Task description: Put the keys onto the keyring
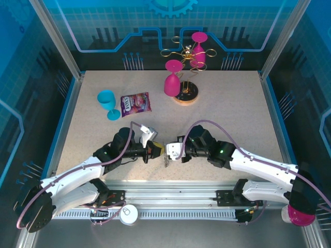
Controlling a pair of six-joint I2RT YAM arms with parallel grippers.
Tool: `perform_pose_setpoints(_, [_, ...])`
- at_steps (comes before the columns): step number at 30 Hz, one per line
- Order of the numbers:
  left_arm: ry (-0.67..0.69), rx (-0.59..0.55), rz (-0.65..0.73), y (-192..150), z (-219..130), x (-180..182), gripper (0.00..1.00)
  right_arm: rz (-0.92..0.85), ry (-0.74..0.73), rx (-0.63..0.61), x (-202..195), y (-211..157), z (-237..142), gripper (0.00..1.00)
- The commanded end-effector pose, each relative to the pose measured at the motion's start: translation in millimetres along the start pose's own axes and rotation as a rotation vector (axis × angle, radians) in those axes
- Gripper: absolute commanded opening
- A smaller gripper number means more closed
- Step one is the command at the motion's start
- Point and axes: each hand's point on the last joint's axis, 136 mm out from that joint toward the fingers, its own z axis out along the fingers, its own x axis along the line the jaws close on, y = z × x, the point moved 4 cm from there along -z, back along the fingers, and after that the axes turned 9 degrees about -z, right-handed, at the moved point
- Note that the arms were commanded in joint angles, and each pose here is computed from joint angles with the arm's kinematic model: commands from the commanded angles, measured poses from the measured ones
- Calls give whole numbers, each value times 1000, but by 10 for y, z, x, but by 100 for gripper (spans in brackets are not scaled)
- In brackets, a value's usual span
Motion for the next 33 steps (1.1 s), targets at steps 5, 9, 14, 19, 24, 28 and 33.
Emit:
perform_pose_setpoints(5, [-24,-98,59,301,-60,-146,0,-12,86,-5,132,52,31,0])
perform_pose_setpoints(9, [-37,-104,71,306,-76,-172,0,-7,91,15,137,24,45,0])
perform_pose_setpoints(14, [-50,-101,91,287,-93,-195,0,-2,88,24,122,19,46,0])
perform_pose_setpoints(19, [-61,-104,132,271,-114,-216,0,6,100,24,132,24,46,0])
perform_pose_setpoints(24, [-63,-113,165,267,-132,-227,0,13,107,19,138,33,35,0])
perform_pose_setpoints(28, [-58,-112,173,256,-135,-217,0,21,97,13,117,44,6,0])
perform_pose_setpoints(33, [-22,-97,169,212,-138,-157,0,145,15,77,-3,-134,-26,0])
